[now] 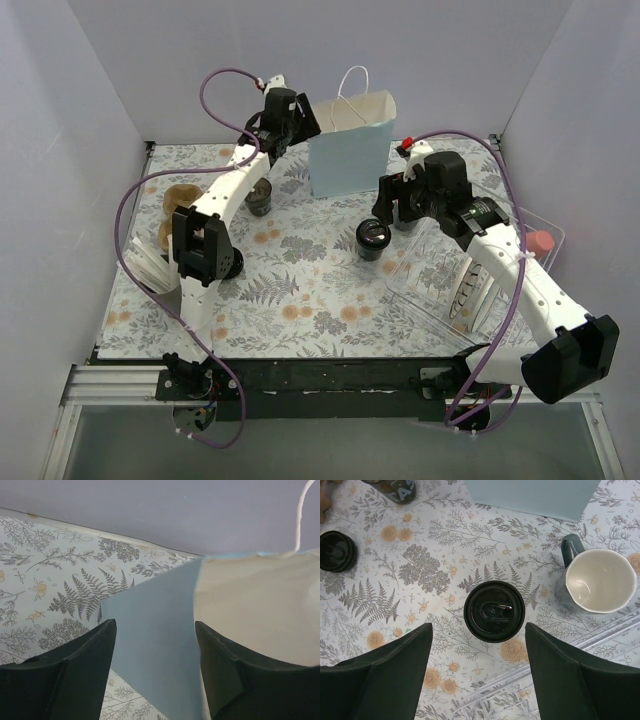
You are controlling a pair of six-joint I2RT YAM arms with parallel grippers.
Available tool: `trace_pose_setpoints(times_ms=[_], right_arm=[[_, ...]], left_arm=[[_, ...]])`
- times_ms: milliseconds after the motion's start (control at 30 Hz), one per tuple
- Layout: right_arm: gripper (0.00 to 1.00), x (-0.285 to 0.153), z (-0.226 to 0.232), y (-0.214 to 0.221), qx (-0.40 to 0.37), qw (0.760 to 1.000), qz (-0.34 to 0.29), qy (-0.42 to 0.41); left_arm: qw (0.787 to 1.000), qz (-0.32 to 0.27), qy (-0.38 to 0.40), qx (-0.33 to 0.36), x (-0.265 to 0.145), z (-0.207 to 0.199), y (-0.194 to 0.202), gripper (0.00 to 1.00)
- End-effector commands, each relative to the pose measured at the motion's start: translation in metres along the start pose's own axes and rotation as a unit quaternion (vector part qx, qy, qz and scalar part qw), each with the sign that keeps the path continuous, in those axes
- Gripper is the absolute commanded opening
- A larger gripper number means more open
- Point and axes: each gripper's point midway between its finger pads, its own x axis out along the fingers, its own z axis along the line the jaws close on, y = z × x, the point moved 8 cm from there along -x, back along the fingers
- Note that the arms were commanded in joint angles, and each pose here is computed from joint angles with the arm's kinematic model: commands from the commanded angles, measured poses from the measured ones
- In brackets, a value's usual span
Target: Pack the takeout coffee
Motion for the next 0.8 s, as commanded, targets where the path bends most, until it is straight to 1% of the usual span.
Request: trace_pose_setpoints(times_ms=[0,67,100,167,200,267,300,433,500,567,633,767], right_arm=[[0.82,-0.003,0.002,-0.002,-0.016,1.000,-0.016,-0.017],[0.82,-0.005,0.003,-0.003,-0.017,0.999,-0.024,-0.018],[0.82,-0.005,0.002,-0.002,-0.017,0.999,-0.024,-0.016],[0.81,-0.007,0.003,-0.003,-0.017,0.999,-0.029,-0.016],[0.81,-0.008,0.003,-0.003,-0.015,0.999,-0.031,-0.015],[0.81,-0.011,0.003,-0.005,-0.015,0.999,-0.034,-0.015],[0.81,-0.012,0.003,-0.006,-0.016,0.999,-0.035,-0.012],[0.80,-0.022,0.004,-0.013,-0.016,0.999,-0.046,-0.006],[0.81,-0.027,0.004,-0.018,-0.018,0.998,-0.055,-0.001],[0.81,-0.034,0.005,-0.023,-0.016,0.998,-0.064,0.003],[0.81,-0.042,0.006,-0.026,-0.015,0.997,-0.073,0.007],[0.81,-0.051,0.006,-0.032,-0.015,0.996,-0.085,0.014]], left_arm=[[0.999,-0.042,0.025,0.000,-0.012,-0.014,-0.030,0.55],[0.999,-0.042,0.028,0.000,-0.016,-0.015,-0.031,0.45],[0.998,-0.047,0.032,0.000,-0.022,-0.016,-0.035,0.36],[0.998,-0.052,0.041,-0.002,-0.030,-0.019,-0.039,0.30],[0.996,-0.066,0.052,-0.003,-0.040,-0.024,-0.049,0.25],[0.996,-0.066,0.058,-0.003,-0.047,-0.025,-0.051,0.20],[0.996,-0.069,0.062,-0.002,-0.052,-0.027,-0.054,0.16],[0.993,-0.078,0.086,-0.003,-0.083,-0.035,-0.070,0.08],[0.992,-0.080,0.096,-0.004,-0.093,-0.038,-0.074,0.07],[0.991,-0.085,0.108,-0.005,-0.111,-0.041,-0.080,0.01],[0.989,-0.095,0.115,-0.007,-0.129,-0.043,-0.087,0.00],[0.990,-0.096,0.105,0.003,-0.142,-0.036,-0.085,0.00]])
